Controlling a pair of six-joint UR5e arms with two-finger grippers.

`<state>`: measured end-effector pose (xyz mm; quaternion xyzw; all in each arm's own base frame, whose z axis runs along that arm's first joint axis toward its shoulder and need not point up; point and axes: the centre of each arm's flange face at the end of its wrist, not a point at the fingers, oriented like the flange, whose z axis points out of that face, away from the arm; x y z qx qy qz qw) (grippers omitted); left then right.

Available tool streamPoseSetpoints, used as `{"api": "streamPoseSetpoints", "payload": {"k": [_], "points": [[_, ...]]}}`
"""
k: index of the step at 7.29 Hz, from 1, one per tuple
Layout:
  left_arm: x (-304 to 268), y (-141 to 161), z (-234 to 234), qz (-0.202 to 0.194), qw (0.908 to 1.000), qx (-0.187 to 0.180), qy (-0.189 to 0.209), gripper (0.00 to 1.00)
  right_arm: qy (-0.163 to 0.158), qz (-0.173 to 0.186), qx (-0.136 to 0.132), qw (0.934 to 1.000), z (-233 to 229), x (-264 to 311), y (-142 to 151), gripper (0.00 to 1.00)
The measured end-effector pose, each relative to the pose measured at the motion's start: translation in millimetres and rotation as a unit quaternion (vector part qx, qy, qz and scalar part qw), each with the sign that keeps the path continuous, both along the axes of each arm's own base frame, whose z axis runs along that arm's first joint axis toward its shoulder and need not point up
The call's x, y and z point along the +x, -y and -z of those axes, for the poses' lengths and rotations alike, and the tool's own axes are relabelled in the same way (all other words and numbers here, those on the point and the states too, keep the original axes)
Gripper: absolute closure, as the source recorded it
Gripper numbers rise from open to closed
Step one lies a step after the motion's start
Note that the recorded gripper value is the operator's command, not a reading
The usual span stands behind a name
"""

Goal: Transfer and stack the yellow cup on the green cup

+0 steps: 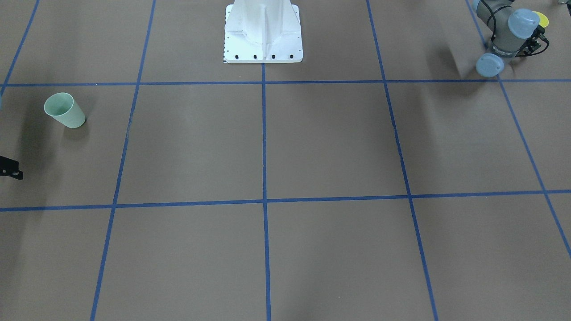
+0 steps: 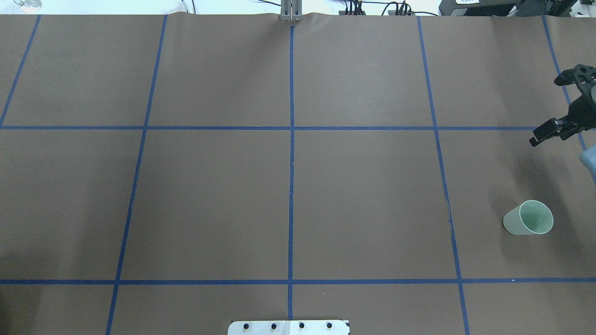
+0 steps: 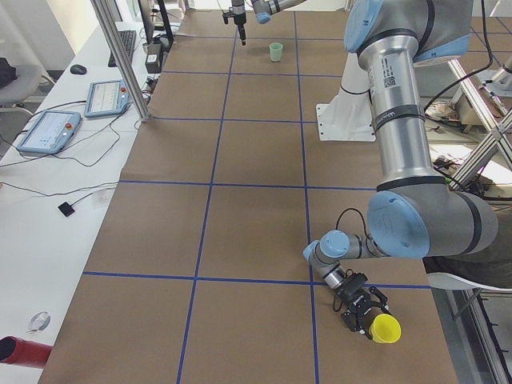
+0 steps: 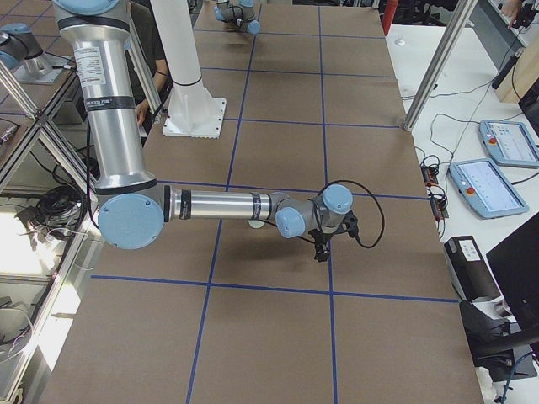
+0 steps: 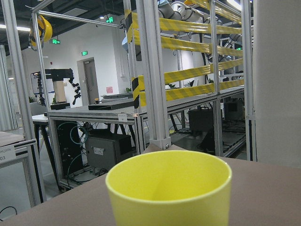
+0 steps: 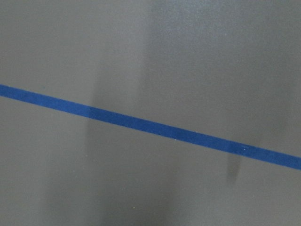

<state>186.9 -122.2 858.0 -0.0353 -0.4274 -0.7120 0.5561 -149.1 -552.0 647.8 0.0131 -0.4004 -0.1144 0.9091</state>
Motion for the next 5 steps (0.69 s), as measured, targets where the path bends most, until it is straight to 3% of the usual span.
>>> {"api": "streamPoseSetpoints", "payload": {"k": [4,5], "points": [[-10,-9,-5,-0.007,1.0,0.006,-0.003,0.51,0.001,0.001,-0.001,1.0,0,-1,0,0.0],[-18,-11,-8,-0.01,0.9999,0.006,-0.001,0.51,0.001,0.001,-0.001,1.0,0,-1,0,0.0]]}}
